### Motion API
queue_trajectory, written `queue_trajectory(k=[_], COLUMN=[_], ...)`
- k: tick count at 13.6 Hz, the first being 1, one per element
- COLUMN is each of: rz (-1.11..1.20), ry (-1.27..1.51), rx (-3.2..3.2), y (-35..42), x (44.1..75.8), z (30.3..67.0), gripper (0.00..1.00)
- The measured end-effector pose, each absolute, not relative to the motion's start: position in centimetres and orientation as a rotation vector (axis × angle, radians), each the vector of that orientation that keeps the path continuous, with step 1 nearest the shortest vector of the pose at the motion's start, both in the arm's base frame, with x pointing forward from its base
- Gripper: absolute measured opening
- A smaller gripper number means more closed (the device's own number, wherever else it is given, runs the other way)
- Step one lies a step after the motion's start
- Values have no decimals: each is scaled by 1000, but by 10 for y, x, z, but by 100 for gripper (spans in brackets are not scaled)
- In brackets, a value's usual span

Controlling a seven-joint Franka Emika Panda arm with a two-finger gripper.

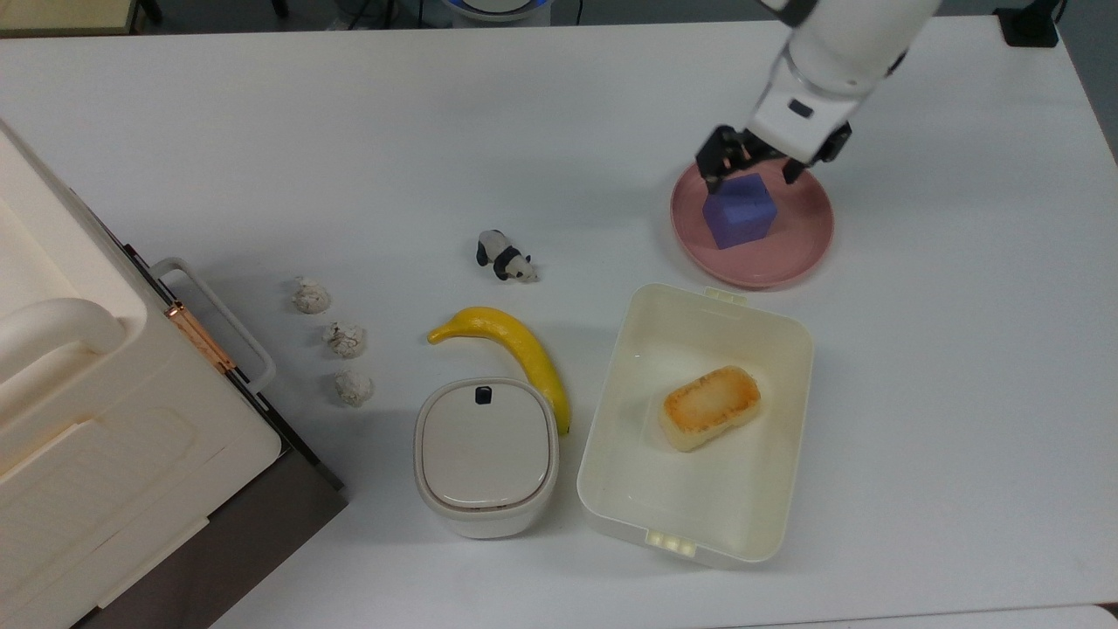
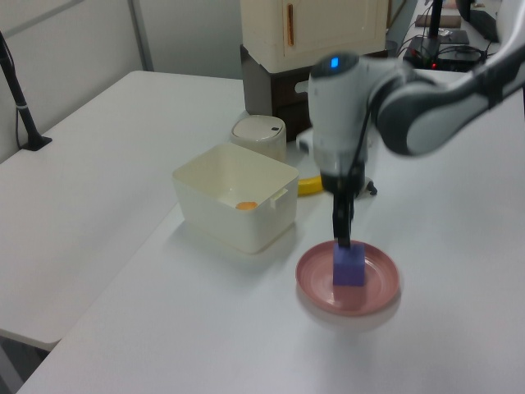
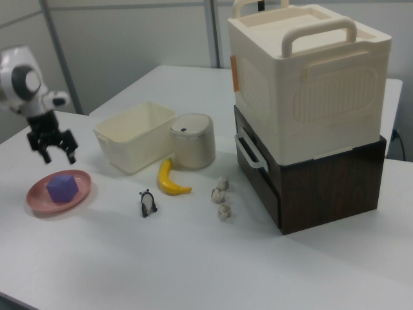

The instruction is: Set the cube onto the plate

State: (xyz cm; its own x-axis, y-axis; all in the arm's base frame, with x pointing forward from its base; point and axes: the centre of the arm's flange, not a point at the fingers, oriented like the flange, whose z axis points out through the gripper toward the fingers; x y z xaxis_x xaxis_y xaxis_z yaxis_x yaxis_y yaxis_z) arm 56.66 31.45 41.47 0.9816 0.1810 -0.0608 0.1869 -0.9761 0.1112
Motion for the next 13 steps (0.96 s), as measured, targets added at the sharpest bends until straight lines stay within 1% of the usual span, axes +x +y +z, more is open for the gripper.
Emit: queue_trajectory(k=[2, 3, 5, 7, 10, 12, 13], rz=[-69, -54, -47, -49, -50, -53, -50], ry=[155, 44, -41, -76, -133, -171, -184], rx=[3013, 3017, 3010, 3003, 3083, 3140, 3146], y=[263, 218, 147, 81, 8, -38, -44], x=[578, 586, 592, 592, 588, 580, 578], z=[463, 497, 532, 554, 574, 584, 585], gripper=[100, 100, 100, 100, 100, 100, 100])
